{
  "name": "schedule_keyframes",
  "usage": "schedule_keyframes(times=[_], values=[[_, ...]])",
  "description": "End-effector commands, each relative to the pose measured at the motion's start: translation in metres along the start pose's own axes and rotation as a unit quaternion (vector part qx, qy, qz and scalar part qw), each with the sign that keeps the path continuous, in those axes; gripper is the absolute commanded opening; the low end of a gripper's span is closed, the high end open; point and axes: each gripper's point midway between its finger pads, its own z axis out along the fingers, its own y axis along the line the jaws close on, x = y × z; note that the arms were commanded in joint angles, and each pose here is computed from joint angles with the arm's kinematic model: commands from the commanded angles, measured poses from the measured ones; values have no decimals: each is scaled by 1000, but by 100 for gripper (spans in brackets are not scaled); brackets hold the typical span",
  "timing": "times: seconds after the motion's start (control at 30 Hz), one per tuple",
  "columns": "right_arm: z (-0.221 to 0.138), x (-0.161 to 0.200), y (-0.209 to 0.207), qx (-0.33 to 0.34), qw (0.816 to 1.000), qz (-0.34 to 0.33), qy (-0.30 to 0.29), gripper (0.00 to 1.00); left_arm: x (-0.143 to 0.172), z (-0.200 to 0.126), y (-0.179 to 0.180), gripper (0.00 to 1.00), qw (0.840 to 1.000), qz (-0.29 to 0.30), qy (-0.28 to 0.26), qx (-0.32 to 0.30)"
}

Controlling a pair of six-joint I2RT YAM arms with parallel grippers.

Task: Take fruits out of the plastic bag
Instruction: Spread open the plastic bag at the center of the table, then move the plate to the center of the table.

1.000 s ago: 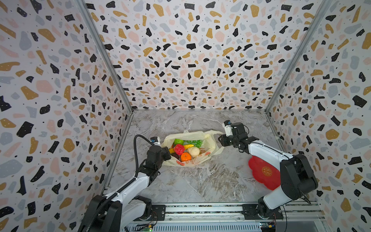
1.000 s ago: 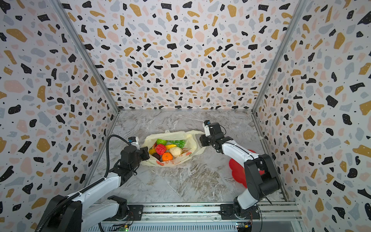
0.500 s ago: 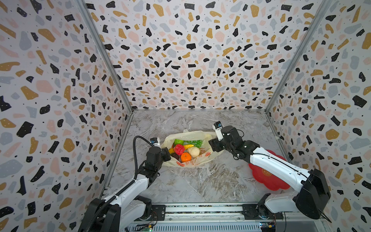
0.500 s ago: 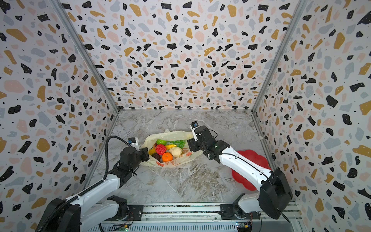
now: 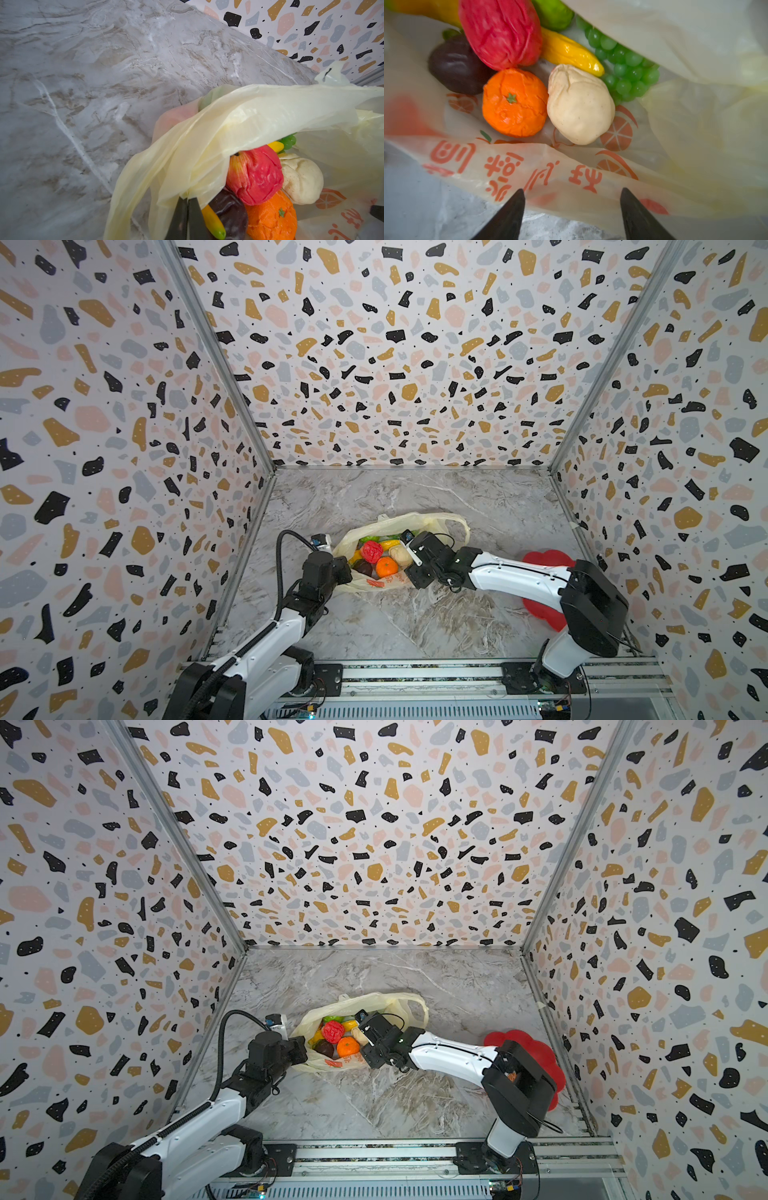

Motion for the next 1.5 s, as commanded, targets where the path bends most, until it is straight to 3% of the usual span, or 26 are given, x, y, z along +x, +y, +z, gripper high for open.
schedule_keyframes(times=[0.0,0.07,0.4,0.8,1.0,1.13,1.27,1.47], values=[[1,-12,-6,16,1000,-2,-16,72,-2,0,-6,0,1000,10,-7,16],[9,0,-7,23,1000,-3,2,69,-2,0,-5,0,1000,8,-7,15],[26,37,-12,18,999,17,41,64,-2,1,2,20,1000,-1,-11,-6],[-48,-23,-16,-10,1000,2,-29,64,-2,3,-5,12,1000,-5,-20,20],[-70,-17,-67,24,996,85,-24,64,-2,1,-9,9,999,-1,-23,30],[-83,24,-138,89,976,197,0,63,-4,-1,-10,7,999,-2,-28,33],[-94,78,-200,155,944,291,22,62,-5,-2,-11,5,999,-4,-31,35],[-92,128,-230,202,906,368,60,59,-7,-2,-11,4,999,-9,-36,32]])
